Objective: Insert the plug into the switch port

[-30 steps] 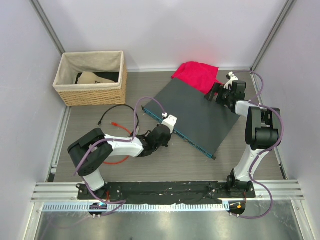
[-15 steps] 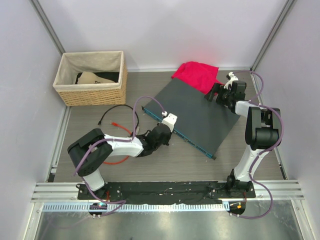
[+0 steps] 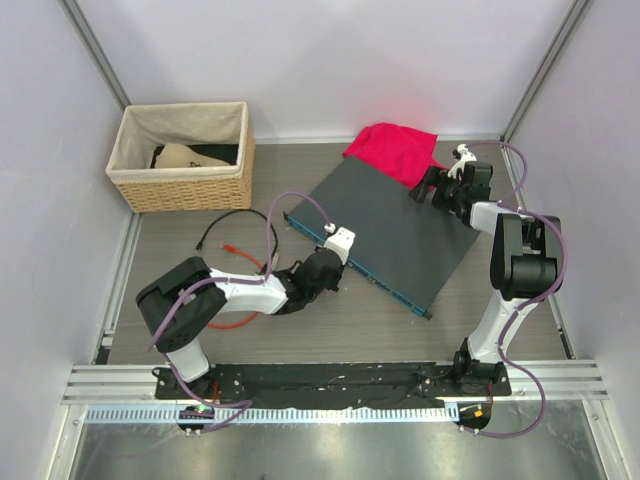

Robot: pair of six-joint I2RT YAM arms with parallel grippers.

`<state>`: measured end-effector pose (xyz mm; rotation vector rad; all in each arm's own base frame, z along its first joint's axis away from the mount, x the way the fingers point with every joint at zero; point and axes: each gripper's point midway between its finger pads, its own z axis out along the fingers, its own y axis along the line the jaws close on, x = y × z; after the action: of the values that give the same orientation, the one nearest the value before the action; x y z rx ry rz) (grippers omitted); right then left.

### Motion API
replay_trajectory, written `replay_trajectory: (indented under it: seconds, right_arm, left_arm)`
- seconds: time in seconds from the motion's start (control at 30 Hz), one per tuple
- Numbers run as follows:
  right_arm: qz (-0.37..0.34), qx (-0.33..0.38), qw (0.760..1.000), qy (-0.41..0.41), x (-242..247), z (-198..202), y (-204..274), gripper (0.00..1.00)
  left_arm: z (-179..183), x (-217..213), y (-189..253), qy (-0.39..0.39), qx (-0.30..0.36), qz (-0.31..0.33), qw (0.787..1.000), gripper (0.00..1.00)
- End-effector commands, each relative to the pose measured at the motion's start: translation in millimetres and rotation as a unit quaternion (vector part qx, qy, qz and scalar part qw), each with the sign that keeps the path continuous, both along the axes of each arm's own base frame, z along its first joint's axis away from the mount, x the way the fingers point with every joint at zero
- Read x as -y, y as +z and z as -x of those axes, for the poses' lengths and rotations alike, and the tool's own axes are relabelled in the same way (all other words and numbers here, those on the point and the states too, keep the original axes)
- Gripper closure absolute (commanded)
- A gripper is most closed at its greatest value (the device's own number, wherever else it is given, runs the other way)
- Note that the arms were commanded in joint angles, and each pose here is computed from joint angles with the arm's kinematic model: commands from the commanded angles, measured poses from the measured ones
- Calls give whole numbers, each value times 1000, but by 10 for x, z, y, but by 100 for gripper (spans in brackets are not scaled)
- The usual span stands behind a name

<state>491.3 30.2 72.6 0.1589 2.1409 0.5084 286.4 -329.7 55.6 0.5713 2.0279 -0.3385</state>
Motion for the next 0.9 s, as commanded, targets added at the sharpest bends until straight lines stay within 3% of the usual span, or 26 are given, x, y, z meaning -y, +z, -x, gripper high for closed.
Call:
replay_trajectory:
  seconds: [0.0,0.17,0.47,0.57,0.87]
  right_arm:
    - [1,22,1000,5,3,-64,89,5]
    - [1,23,1000,6,1,-62,94,5]
    - [1,23,1000,6,-2,-57,96,5]
    - [1,23,1000,7,-2,-57,96,5]
    - [1,24,1000,9,-6,-56,104,5]
  left_arm:
    - [-292,355,563,9,77,105,991,100]
    - [-322,373,430,13,71,93,993,99]
    - [-418,462,568,16,87,92,992,92]
    - [-440,464,587,20,88,93,992,86]
    - [-361,378,641,19,80,93,992,49]
